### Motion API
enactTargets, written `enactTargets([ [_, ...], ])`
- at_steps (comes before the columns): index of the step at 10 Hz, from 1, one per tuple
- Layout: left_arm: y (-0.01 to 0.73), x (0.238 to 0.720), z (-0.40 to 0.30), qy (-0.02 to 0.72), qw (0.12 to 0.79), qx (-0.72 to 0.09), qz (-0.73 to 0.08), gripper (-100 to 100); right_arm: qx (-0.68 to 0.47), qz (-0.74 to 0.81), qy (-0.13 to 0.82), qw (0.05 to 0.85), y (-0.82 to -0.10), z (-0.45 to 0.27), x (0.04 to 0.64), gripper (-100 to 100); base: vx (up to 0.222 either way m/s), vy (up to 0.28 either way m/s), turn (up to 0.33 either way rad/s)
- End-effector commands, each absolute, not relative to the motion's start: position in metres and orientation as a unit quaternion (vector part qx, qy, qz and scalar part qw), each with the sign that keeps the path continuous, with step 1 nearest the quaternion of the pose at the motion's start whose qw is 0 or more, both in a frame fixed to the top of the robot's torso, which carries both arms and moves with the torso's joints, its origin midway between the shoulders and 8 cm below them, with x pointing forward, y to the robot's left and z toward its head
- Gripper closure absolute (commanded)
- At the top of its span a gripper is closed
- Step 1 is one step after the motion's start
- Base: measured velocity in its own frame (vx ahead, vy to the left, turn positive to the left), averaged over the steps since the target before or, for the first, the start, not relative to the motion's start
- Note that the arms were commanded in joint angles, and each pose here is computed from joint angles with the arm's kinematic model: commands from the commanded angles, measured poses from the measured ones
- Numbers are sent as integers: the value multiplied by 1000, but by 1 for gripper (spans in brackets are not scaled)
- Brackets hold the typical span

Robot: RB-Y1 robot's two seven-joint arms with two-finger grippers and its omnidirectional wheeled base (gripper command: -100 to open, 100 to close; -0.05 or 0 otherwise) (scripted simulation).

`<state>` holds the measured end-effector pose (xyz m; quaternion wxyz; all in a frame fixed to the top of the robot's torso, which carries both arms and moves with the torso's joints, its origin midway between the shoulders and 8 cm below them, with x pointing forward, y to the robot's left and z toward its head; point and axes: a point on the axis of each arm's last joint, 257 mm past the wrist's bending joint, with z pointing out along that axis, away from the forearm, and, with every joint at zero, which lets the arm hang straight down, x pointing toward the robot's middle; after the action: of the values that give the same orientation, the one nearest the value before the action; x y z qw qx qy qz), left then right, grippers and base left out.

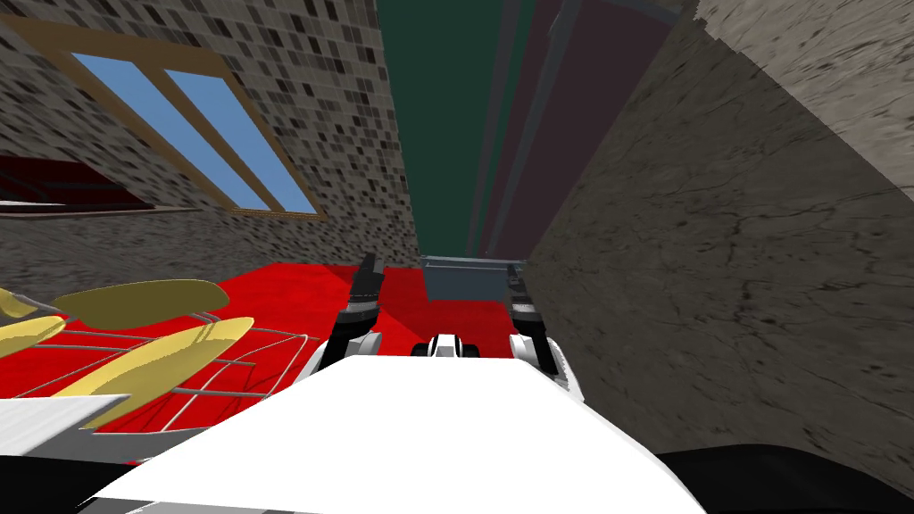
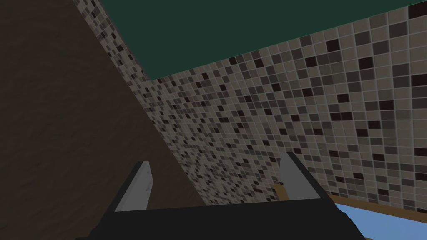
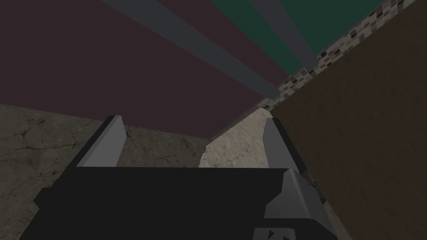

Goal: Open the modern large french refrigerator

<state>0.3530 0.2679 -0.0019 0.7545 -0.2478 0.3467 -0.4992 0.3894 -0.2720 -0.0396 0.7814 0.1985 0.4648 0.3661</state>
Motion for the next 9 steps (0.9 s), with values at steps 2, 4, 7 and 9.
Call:
enactTargets([
  [2, 268, 353, -2, 347, 754, -248, -499, 0, 168, 312, 497, 792, -268, -57, 397, -100, 92, 36, -15],
  [4, 268, 353, -2, 347, 755, -248, -499, 0, 152, 287, 510, 796, -266, -63, 400, -100, 89, 24, -8],
  [7, 268, 353, -2, 347, 755, -248, -499, 0, 125, 242, 534, 800, -263, -78, 407, -100, 96, 39, -13],
  [9, 268, 353, -2, 347, 755, -248, -499, 0, 110, 217, 547, 801, -262, -86, 410, -100, 69, 17, -9],
])
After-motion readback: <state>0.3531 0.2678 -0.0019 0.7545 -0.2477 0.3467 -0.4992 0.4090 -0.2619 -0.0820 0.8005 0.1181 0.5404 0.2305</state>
